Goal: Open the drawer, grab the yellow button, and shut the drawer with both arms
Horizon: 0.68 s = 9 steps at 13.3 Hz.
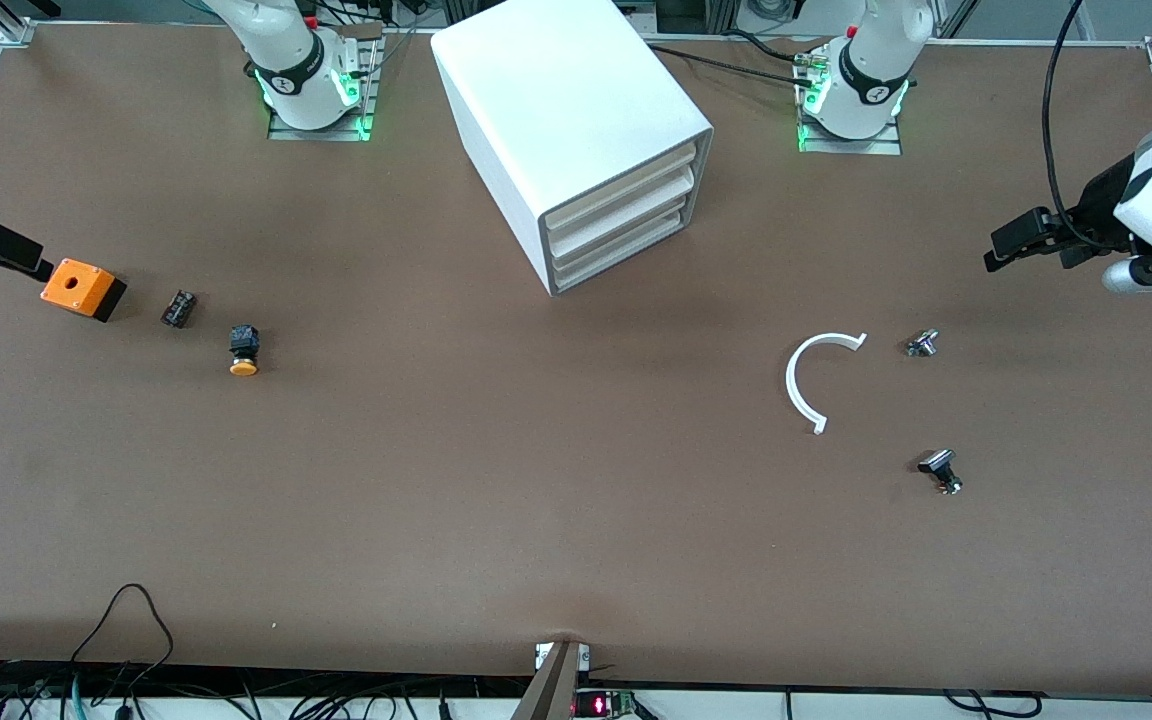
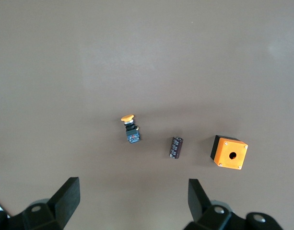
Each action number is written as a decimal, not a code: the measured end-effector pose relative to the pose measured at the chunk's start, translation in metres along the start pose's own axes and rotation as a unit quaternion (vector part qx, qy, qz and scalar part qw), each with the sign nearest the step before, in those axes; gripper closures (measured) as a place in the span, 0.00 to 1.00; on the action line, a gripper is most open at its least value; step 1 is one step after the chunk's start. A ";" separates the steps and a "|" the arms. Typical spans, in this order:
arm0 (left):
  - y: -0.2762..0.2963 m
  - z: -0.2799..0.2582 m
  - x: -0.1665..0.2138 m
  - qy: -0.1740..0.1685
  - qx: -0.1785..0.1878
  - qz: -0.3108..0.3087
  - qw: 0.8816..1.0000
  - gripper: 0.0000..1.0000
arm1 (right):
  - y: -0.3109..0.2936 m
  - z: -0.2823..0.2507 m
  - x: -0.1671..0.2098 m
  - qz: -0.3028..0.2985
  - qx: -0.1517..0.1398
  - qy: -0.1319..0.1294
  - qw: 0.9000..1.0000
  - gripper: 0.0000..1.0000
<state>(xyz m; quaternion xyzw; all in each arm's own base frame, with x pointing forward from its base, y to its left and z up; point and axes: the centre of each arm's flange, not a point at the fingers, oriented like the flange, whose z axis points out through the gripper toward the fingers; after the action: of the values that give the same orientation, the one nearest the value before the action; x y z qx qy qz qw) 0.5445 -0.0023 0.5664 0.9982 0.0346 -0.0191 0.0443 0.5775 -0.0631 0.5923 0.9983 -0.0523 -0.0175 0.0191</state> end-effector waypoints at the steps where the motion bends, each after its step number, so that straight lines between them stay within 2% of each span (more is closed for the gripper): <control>1: -0.001 -0.001 0.001 0.003 0.007 0.021 1.000 0.00 | -0.002 0.000 0.000 -0.004 0.000 0.000 1.000 0.00; 6: 0.010 -0.003 0.002 0.013 0.044 0.091 0.995 0.00 | 0.005 0.006 0.000 0.004 -0.001 -0.005 1.000 0.00; 9: 0.023 -0.005 0.001 0.016 0.057 0.106 0.993 0.00 | 0.006 0.011 0.000 0.003 -0.001 -0.008 1.000 0.00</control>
<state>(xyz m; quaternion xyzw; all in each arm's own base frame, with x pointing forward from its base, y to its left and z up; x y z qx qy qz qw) 0.5477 -0.0251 0.5733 0.9974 -0.0718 -0.0002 -0.0113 0.5768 -0.0692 0.5819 0.9979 -0.0557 -0.0253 0.0199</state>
